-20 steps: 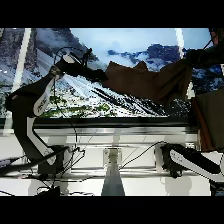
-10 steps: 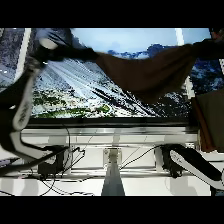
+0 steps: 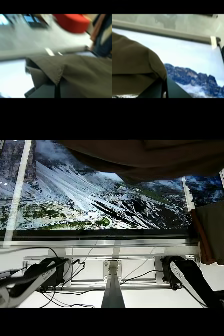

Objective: Fold the clothes and pants, and hang the long-sleeved shirts on hangers.

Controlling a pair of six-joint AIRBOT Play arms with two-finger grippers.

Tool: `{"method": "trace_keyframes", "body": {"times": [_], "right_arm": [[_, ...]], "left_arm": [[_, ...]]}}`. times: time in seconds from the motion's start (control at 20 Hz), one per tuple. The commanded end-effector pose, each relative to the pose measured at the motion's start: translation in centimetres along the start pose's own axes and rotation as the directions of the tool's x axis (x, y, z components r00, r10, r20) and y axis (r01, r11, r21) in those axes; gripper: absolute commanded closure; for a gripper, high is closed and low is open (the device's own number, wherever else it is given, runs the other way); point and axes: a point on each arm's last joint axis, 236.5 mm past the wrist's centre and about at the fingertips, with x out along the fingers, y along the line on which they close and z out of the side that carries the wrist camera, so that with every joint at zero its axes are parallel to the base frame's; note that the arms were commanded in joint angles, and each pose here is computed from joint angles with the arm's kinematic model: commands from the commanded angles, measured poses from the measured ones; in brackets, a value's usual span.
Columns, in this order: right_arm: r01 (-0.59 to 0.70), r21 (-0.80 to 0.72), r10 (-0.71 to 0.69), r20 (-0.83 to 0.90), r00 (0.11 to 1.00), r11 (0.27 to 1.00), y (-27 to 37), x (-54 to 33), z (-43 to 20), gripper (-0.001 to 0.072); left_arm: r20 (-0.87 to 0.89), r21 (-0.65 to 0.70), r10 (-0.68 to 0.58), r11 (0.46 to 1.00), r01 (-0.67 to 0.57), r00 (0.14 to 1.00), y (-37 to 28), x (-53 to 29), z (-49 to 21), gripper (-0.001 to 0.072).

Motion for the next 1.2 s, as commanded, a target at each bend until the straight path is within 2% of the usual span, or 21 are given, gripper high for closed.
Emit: {"method": "trace_keyframes", "body": {"times": [0.0,0.05,0.15,0.3,0.35,0.45,0.55,0.6,0.75,0.85,0.95,1.0,1.05,1.1,1.15], "right_arm": [[-0.053,-0.003,0.053,0.131,0.99,0.999,1.7,-6.0,1.8,0.0696],[-0.065,-0.003,0.065,0.153,0.986,0.998,2.0,-7.1,2.0,0.0697],[-0.054,-0.005,0.054,0.16,0.986,0.999,1.8,-7.6,1.9,0.0697],[-0.018,-0.008,0.019,0.044,0.999,1.0,0.6,-2.4,0.5,0.0697],[-0.044,0.001,0.044,-0.032,0.999,0.999,1.0,0.9,-0.7,0.0696],[-0.119,0.044,0.126,-0.195,0.973,0.992,2.6,8.1,-4.1,0.0697],[-0.162,0.095,0.185,-0.357,0.915,0.982,3.8,15.5,-8.8,0.0696],[-0.175,0.123,0.212,-0.424,0.881,0.977,4.5,19.0,-11.4,0.0696],[-0.178,0.192,0.253,-0.509,0.823,0.965,5.7,28.0,-17.5,0.0696],[-0.167,0.231,0.265,-0.509,0.819,0.959,6.3,32.5,-20.4,0.0695],[-0.151,0.257,0.265,-0.5,0.824,0.954,6.5,35.4,-22.2,0.0679],[-0.144,0.258,0.259,-0.498,0.828,0.955,6.5,36.3,-22.8,0.0469],[-0.138,0.249,0.25,-0.505,0.826,0.958,6.2,36.5,-23.2,0.0134],[-0.123,0.206,0.215,-0.519,0.827,0.971,5.4,36.4,-23.5,0.0093],[-0.105,0.145,0.168,-0.546,0.821,0.984,4.2,36.0,-23.9,0.0115]], "left_arm": [[0.041,0.207,0.112,0.971,-0.118,0.993,-3.6,-7.5,2.2,0.069],[0.027,0.231,0.13,0.964,-0.133,0.991,-4.6,-8.9,1.9,0.069],[-0.04,0.192,0.196,0.964,-0.184,0.98,-5.3,-11.5,0.1,0.0691],[-0.195,0.115,0.301,0.952,-0.283,0.933,-2.8,-12.6,-4.6,0.0691],[-0.24,0.09,0.294,0.956,-0.28,0.925,-2.0,-11.9,-6.4,0.0691],[-0.35,-0.048,0.188,0.975,-0.218,0.918,-1.3,-9.2,-11.6,0.0691],[-0.417,-0.232,0.075,0.955,-0.186,0.906,0.0,-5.7,-17.7,0.0691],[-0.432,-0.292,0.072,0.932,-0.215,0.899,1.6,-3.9,-21.1,0.0691],[-0.463,-0.328,0.149,0.887,-0.325,0.874,6.1,0.0,-30.8,0.069],[-0.503,-0.332,0.187,0.859,-0.389,0.844,7.3,1.7,-36.2,0.069],[-0.544,-0.315,0.194,0.855,-0.413,0.816,7.5,3.6,-39.8,0.0685],[-0.555,-0.3,0.2,0.857,-0.418,0.808,7.5,4.3,-41.0,0.0642],[-0.553,-0.277,0.219,0.862,-0.424,0.804,7.8,5.1,-41.9,0.0483],[-0.545,-0.257,0.237,0.866,-0.429,0.804,8.1,5.6,-42.3,0.0314],[-0.53,-0.248,0.256,0.865,-0.436,0.808,8.4,5.9,-42.2,0.0218]]}}
